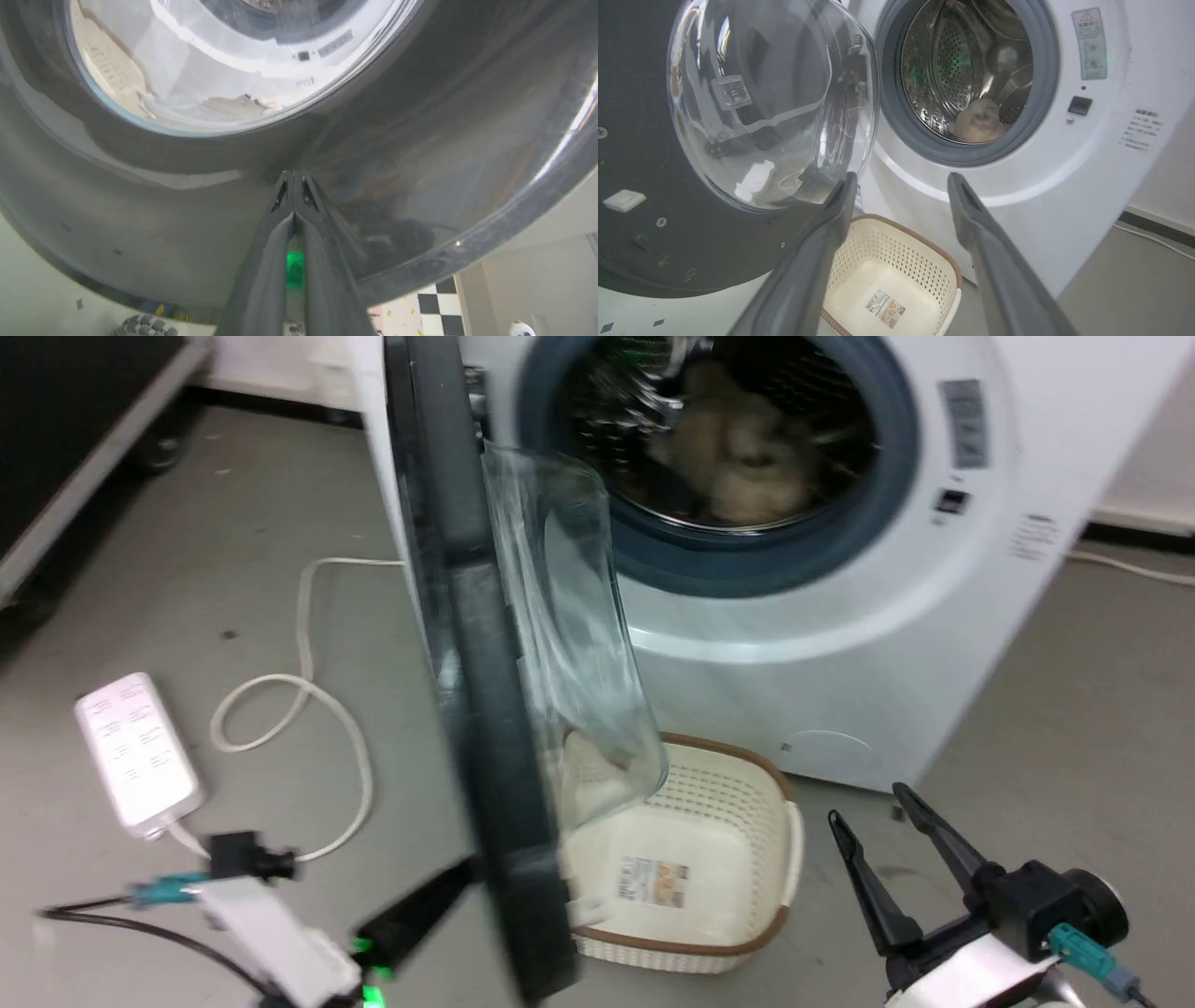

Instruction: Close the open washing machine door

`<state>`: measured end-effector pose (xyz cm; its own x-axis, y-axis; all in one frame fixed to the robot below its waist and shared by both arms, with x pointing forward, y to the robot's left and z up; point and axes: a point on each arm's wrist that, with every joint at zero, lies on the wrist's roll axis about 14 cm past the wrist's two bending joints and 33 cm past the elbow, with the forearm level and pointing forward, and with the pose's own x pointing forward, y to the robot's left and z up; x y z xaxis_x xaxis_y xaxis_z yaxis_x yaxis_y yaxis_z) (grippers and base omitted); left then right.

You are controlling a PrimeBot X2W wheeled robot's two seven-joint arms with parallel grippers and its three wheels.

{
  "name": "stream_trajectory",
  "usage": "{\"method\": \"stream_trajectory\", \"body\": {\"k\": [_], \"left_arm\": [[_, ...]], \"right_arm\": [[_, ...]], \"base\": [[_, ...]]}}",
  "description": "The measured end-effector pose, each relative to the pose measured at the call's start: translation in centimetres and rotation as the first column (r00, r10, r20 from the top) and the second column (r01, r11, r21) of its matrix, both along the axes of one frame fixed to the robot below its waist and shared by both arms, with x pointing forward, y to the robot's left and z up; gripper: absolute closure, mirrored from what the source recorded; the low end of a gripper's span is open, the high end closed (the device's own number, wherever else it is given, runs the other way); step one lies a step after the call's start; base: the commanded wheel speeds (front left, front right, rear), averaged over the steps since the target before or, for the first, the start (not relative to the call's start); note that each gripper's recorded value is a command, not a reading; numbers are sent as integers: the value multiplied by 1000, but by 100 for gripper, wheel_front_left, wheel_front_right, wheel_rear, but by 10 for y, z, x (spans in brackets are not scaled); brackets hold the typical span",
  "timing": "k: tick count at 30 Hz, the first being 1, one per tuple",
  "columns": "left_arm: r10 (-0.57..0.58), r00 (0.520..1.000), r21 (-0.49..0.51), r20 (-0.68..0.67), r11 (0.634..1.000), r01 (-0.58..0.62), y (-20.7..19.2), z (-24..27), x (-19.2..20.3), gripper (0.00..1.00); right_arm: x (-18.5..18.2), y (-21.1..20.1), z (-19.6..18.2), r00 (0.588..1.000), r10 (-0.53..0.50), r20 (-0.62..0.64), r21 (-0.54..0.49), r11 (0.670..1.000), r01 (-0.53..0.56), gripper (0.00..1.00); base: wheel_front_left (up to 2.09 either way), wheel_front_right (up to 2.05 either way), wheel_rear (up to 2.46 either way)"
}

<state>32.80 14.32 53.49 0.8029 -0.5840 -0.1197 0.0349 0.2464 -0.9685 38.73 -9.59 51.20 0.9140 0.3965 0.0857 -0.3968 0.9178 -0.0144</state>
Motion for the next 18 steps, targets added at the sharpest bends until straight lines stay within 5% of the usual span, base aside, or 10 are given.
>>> {"method": "stream_trajectory", "body": {"k": [9, 18], "left_arm": [[-184, 983, -171, -23, 969, 177, -109, -19, 26, 100], [-244, 969, -301, -44, 928, 220, -211, -24, 106, 100]], "right_arm": [[-13, -66, -7, 982, -188, -19, -28, 982, 188, 0], [-34, -135, -25, 911, -405, -83, -52, 914, 402, 0]], "base": [[0, 0, 0], [0, 0, 0]]}}
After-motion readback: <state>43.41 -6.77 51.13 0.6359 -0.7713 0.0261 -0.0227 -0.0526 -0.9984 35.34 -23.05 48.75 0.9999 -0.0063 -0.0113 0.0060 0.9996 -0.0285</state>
